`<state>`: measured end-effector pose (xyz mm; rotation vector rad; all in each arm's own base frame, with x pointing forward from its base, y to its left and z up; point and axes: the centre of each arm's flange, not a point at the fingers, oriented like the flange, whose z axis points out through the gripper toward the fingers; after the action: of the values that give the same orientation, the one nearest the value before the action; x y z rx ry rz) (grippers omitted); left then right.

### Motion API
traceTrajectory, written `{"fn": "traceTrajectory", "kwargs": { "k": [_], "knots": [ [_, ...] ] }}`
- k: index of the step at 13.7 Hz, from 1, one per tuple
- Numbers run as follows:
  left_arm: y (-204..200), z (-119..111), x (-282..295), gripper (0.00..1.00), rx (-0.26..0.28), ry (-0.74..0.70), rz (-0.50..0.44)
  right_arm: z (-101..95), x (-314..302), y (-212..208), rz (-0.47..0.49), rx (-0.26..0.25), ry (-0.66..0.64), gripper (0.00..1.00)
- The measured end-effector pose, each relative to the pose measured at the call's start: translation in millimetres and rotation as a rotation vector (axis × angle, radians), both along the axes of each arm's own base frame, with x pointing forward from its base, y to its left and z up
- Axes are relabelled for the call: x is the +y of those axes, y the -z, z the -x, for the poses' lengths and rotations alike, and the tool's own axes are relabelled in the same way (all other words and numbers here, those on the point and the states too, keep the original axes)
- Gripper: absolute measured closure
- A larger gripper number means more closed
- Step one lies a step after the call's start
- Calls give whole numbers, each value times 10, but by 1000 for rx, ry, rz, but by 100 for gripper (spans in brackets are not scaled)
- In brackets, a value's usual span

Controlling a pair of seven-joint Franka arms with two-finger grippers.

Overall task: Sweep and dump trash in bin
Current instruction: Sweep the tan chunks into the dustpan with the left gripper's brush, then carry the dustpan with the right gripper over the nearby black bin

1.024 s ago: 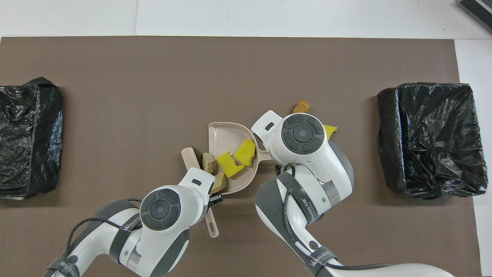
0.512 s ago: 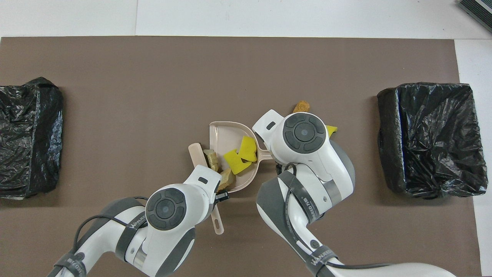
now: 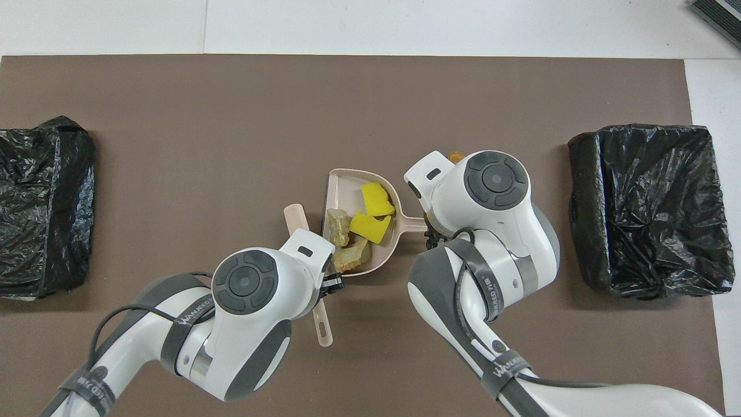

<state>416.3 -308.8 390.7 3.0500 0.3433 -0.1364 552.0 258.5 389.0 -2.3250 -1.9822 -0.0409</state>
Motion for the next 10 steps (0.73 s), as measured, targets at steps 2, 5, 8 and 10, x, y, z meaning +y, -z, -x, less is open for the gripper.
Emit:
{"fn": "traceTrajectory", "kwargs": {
  "k": [2,5,8,10],
  "knots": [
    [-83,-124,164,74,-13,-7,-21,-63,-141,-85,-51,-1,20,67],
    [-158,-367,503,74,-28,17,-24,-208,-539,-226,-109,-26,-13,67],
    [-279,-607,877,74,-34,32,-18,-332,-1027,-407,-120,-75,-49,67],
    [-298,-661,988,74,-34,54,-16,-393,-1416,-521,-129,-105,-83,67]
  ]
}}
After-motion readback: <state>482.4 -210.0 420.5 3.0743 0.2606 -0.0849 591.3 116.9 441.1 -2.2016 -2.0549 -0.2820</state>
